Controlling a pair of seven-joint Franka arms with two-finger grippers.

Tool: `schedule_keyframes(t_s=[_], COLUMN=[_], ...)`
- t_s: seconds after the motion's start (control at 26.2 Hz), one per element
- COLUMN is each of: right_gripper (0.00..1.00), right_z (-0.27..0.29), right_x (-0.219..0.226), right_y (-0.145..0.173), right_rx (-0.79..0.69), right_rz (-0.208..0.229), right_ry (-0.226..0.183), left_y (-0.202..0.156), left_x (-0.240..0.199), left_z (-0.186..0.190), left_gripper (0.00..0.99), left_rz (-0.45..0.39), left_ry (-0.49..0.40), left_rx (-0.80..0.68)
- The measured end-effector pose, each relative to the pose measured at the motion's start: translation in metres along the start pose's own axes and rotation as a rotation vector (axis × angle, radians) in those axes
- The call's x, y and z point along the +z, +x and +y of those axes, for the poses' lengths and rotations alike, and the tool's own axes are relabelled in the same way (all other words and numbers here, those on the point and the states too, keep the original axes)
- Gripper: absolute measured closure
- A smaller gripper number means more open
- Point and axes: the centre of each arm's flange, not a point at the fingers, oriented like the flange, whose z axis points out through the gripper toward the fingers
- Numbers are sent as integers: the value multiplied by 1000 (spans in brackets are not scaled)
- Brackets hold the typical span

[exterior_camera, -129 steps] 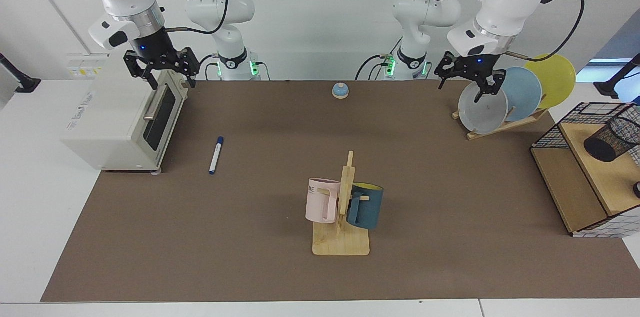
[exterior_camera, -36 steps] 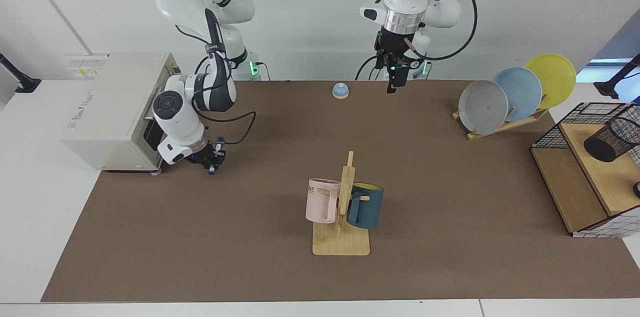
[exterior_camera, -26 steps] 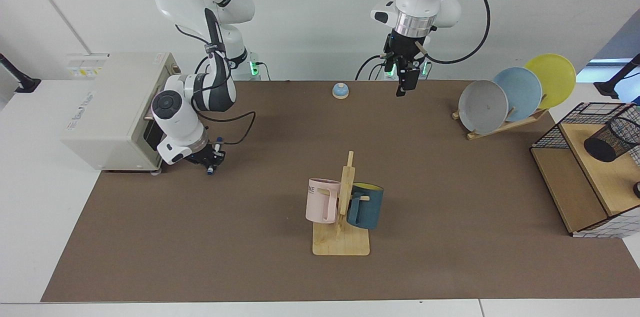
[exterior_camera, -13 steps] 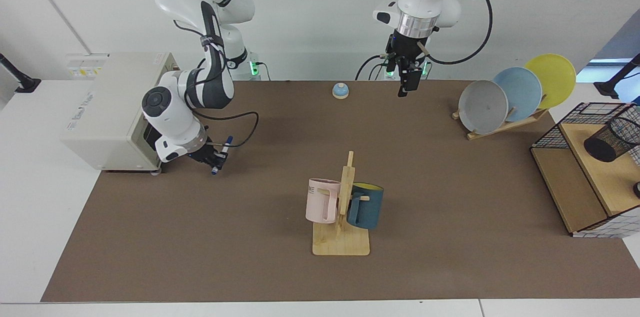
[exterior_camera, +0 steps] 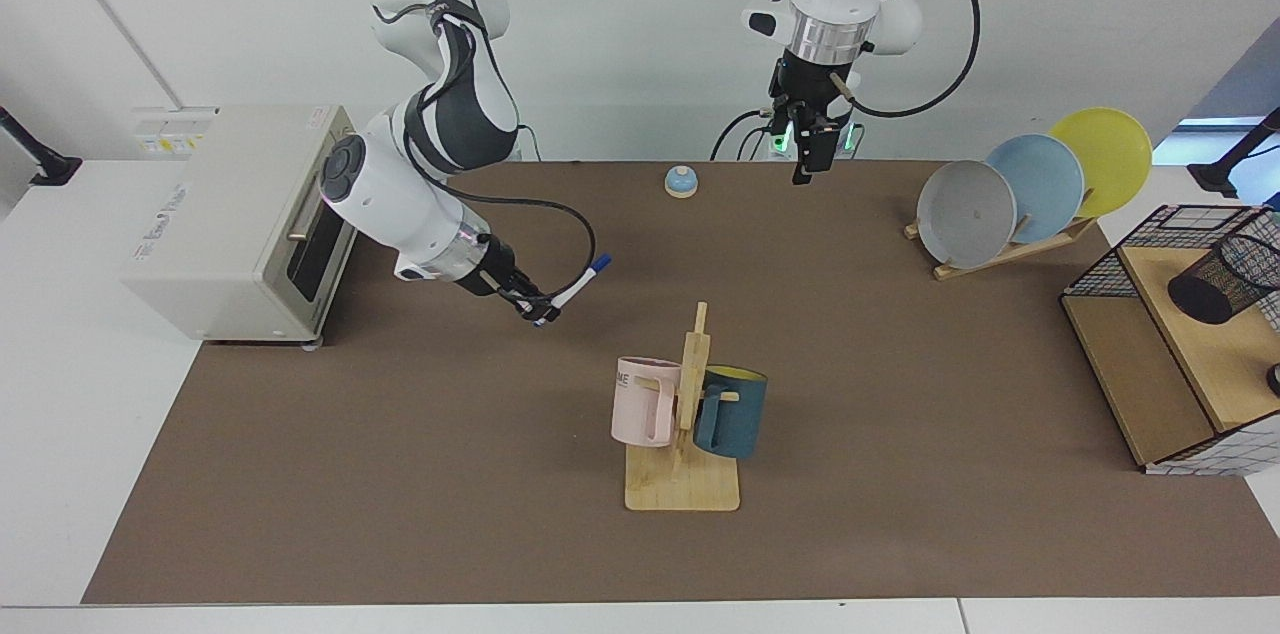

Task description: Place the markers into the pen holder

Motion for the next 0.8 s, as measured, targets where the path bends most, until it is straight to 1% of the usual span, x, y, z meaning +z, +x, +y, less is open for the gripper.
schedule_keyframes(t_s=[0.08,0.15,0.27,0.38,0.57,0.8], right_gripper=[833,833,833,833,833,833], right_z=[-7,-14,-23,-29,-34,-37], right_x=[1,4,10,13,6,0], right_y=[-14,-29,-52,-67,-75,-90], right_rx=[46,83,137,197,260,302], right_rz=[-24,-42,-54,-67,-97,-109], right_ry=[17,24,22,26,51,60], left_y=[2,5,13,19,27,49], left_x=[-4,-7,-9,-9,-9,0], left_z=[3,6,12,17,20,23], left_gripper=[0,0,0,0,0,0], left_rz=[4,11,15,15,25,49], left_ry=[1,1,2,3,11,26], left_rx=[-15,-33,-57,-83,-131,-177])
